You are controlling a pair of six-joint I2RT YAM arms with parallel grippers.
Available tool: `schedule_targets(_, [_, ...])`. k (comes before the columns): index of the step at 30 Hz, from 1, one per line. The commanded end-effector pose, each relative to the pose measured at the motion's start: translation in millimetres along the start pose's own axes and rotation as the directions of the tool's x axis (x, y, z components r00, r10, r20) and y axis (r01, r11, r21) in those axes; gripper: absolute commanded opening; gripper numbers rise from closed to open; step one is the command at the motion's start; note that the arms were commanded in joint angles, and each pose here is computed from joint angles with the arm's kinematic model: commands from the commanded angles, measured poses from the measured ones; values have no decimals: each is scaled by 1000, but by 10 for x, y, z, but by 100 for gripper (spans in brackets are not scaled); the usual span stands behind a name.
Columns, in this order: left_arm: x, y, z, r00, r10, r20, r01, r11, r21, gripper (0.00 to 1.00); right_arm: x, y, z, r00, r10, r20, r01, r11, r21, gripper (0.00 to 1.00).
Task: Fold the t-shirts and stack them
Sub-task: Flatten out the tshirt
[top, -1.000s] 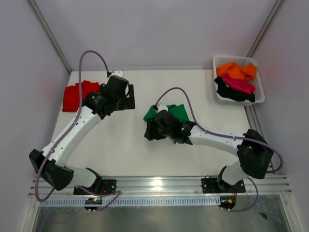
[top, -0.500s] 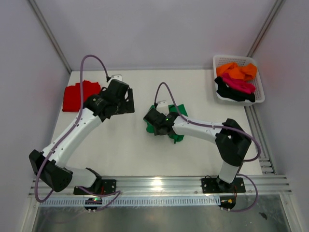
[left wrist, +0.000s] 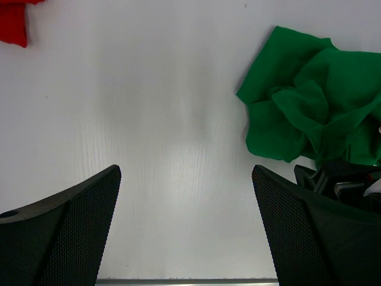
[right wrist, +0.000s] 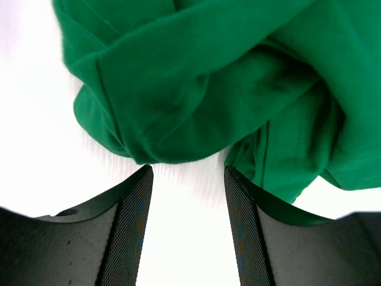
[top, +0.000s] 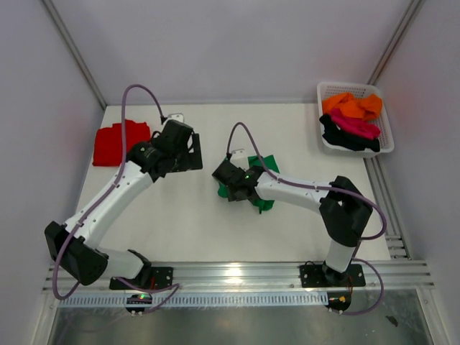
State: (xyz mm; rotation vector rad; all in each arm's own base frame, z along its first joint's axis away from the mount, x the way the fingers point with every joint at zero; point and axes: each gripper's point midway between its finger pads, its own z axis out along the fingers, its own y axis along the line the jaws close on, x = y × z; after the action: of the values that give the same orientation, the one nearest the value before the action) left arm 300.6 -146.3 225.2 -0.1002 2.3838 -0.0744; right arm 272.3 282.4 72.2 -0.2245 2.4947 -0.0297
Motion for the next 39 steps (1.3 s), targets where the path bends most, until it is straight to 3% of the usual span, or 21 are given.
schedule_targets(1, [6, -82, 90, 1000, -26, 3, 26, 1000, 18, 93, -391, -98, -305, 993, 59, 100, -66, 996, 59, 56])
schedule_targets(2, [20, -81, 98, 1000, -24, 0, 25, 1000, 18, 93, -468, -207, -316, 990, 62, 124, -79, 987, 139, 56])
schedule_targets(3, [13, -84, 97, 1000, -27, 4, 27, 999, 21, 93, -342, -381, -346, 997, 29, 75, -45, 974, 221, 56])
schedule_targets(6, [36, -81, 113, 1000, -26, 1, 26, 999, 20, 93, -195, -560, -362, 997, 60, 48, -72, 949, 308, 56])
schedule_targets(14, [24, -82, 115, 1000, -16, 2, 16, 1000, 19, 93, 372, -636, -211, 989, 135, -58, -110, 945, 308, 56])
schedule_targets(23, [39, -107, 128, 1000, -18, -12, 18, 999, 27, 93, 551, -640, -200, 990, 123, -75, -94, 945, 314, 55])
schedule_targets(26, [39, -105, 122, 1000, -20, -10, 20, 999, 26, 93, 563, -609, -138, 991, 107, -75, -80, 950, 302, 45])
schedule_targets(28, [33, -79, 107, 1000, -20, -8, 20, 1000, 18, 93, 557, -559, -79, 993, 87, -78, -61, 957, 284, 26])
schedule_targets(31, [38, -43, 92, 1000, -18, -2, 18, 1000, 6, 93, 537, -493, -36, 995, 63, -79, -40, 965, 259, 7])
schedule_targets(39, [84, -26, 111, 1000, -17, -16, 17, 1000, -2, 92, 416, -412, -23, 998, 44, -46, -33, 975, 220, 3])
